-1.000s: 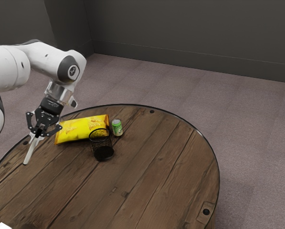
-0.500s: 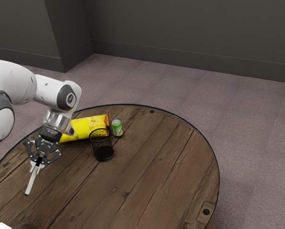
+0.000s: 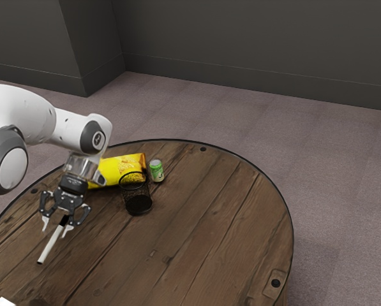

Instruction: Take the marker out of the pen holder and place it to the left of the pen holder.

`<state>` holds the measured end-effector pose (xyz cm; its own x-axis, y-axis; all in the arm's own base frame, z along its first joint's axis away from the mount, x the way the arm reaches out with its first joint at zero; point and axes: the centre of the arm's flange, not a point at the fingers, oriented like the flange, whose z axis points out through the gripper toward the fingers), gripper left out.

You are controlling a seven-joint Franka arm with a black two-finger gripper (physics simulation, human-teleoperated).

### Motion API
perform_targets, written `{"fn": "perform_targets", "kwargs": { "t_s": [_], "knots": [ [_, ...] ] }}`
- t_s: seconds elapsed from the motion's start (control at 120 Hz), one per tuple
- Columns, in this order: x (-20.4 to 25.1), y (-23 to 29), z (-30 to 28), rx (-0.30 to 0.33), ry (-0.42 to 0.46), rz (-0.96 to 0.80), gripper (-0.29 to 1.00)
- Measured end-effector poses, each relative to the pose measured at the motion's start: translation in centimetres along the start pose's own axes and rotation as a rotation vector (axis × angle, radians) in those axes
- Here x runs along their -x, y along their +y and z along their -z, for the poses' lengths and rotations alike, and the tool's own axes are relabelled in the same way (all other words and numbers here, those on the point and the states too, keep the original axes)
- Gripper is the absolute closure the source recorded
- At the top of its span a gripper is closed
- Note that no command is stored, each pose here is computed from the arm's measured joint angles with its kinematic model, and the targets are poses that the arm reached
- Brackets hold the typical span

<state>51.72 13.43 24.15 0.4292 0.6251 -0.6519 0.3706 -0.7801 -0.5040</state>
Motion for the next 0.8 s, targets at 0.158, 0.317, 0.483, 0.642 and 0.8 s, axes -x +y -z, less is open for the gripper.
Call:
{"fn": "perform_targets", "kwargs": {
  "t_s": [0.158,0.317,0.483,0.642,0.8],
  "knots": [
    [0.4,-0.3,1.0,0.016,0.025,-0.028,0.2],
    [1.2,-0.9,2.0,0.034,0.048,-0.061,0.11],
    [11.0,-5.5,11.3,0.199,0.332,-0.147,0.07],
    [17.6,-9.3,20.8,0.387,0.668,-0.243,0.05],
    [21.0,-8.4,23.7,0.378,0.825,-0.305,0.03]
  ]
}}
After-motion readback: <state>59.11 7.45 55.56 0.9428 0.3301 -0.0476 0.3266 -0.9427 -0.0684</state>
